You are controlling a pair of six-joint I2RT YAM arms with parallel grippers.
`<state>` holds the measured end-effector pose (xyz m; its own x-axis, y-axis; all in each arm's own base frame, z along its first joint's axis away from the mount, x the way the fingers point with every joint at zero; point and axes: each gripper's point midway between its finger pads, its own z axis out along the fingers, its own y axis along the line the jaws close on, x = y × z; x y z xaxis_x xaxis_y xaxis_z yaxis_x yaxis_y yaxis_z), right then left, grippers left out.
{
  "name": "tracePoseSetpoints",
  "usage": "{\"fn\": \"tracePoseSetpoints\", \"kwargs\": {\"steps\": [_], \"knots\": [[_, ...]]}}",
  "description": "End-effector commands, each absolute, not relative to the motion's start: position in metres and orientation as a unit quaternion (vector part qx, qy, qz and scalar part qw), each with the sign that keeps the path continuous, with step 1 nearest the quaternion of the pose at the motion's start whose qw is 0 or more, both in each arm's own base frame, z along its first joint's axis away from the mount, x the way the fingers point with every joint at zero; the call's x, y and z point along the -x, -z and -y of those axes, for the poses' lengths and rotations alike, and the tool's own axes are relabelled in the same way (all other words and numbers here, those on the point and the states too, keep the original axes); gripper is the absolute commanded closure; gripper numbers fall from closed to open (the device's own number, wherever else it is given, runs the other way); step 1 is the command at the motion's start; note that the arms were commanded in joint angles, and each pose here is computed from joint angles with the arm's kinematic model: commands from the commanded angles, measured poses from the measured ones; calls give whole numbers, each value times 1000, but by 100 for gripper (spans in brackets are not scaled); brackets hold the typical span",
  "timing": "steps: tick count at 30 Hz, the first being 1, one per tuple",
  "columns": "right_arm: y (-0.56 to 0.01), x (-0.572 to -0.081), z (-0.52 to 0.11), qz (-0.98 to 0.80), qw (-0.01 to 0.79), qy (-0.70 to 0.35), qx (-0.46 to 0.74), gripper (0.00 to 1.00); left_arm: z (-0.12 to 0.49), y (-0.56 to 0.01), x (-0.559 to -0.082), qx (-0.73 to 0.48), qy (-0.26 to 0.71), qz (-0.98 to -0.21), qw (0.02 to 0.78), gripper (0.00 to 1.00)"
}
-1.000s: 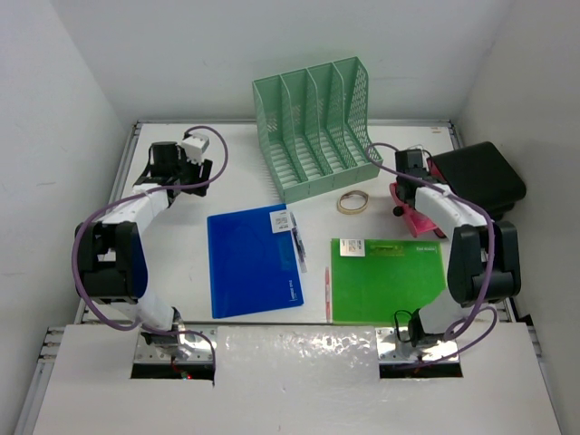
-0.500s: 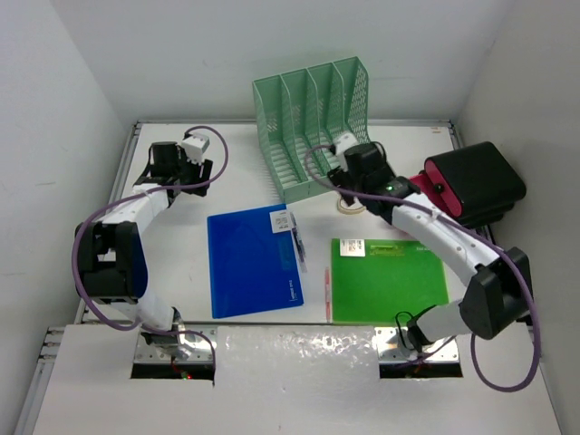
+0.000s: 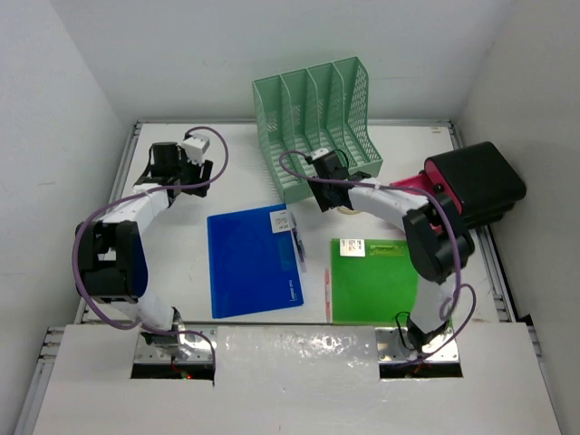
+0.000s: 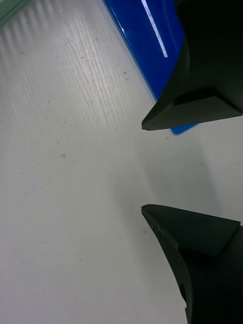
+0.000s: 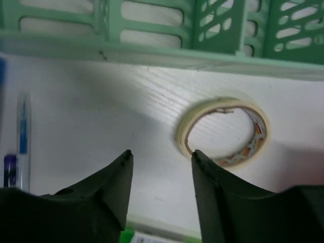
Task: Organize the desk
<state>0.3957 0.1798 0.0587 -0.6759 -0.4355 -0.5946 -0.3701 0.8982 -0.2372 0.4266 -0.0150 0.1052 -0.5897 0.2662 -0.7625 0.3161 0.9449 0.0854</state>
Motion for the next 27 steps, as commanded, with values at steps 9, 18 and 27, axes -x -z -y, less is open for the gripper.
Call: {"fn": "tracePoseSetpoints", "kwargs": {"steps": [9, 18, 27], "knots": [[-22, -426, -163, -931, 315, 12, 183, 60, 18, -109, -434, -170, 30, -883, 436, 42], [8, -418, -158, -941, 278, -13, 193, 72, 17, -111, -435, -170, 26, -883, 437, 42], [-6, -412, -158, -936, 283, -16, 208, 100, 15, -111, -435, -169, 23, -883, 437, 42]]}}
